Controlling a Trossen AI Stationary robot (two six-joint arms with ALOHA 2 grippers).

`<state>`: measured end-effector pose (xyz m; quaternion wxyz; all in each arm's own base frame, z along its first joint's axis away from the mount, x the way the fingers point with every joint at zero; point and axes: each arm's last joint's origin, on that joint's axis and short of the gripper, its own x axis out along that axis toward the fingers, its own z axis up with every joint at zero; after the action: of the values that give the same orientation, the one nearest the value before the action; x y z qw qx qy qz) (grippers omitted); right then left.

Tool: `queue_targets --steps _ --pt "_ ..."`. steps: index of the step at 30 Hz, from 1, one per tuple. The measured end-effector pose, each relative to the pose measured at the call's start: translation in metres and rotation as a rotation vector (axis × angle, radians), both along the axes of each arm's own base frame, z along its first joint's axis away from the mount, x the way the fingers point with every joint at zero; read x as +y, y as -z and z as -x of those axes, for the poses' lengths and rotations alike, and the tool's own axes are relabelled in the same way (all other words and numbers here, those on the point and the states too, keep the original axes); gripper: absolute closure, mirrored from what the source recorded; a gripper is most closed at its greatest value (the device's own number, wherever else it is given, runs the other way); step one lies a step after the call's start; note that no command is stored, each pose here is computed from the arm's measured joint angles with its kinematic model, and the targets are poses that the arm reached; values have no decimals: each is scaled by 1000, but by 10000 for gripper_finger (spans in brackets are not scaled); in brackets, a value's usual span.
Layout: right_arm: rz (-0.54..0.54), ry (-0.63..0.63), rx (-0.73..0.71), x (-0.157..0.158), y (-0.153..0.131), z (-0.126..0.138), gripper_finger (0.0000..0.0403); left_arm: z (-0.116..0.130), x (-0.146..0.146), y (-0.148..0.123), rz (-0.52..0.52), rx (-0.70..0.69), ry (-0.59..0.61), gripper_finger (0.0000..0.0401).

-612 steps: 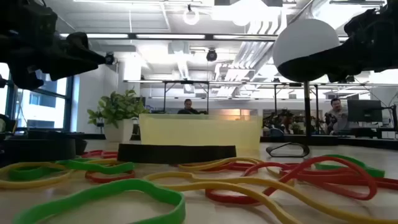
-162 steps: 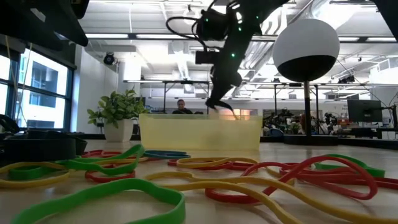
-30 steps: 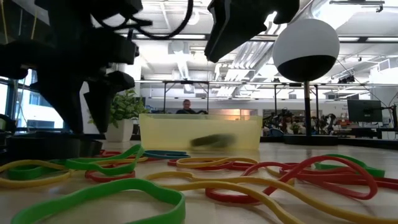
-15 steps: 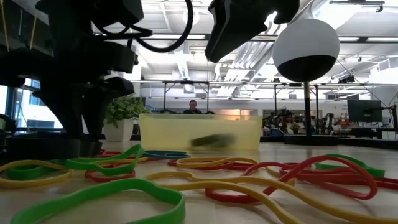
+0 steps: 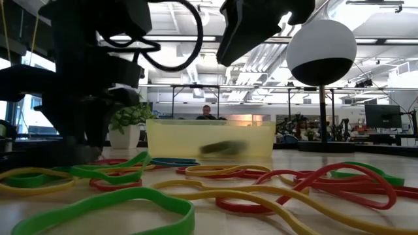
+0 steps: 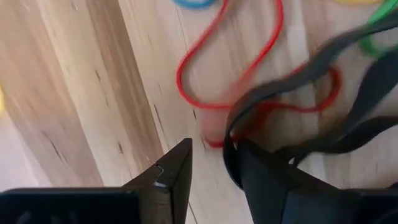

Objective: Pick and place rubber bands into bin
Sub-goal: Put the black rubber band into the yellow bin

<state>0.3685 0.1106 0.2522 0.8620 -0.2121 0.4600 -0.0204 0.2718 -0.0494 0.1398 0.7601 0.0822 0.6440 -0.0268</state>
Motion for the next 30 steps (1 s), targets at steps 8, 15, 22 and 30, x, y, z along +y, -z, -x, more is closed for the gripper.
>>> queue_targets --steps 8,15,22,30 --pt "2 -1 4 0 0 0 222 0 0 0 1 1 4 294" --pt "3 2 15 0 1 1 222 0 0 0 -1 2 21 390" --pt "58 -9 11 6 1 4 222 0 0 0 -2 2 23 394" --pt "114 18 29 9 2 9 222 -10 -2 -12 -15 -35 71 399"
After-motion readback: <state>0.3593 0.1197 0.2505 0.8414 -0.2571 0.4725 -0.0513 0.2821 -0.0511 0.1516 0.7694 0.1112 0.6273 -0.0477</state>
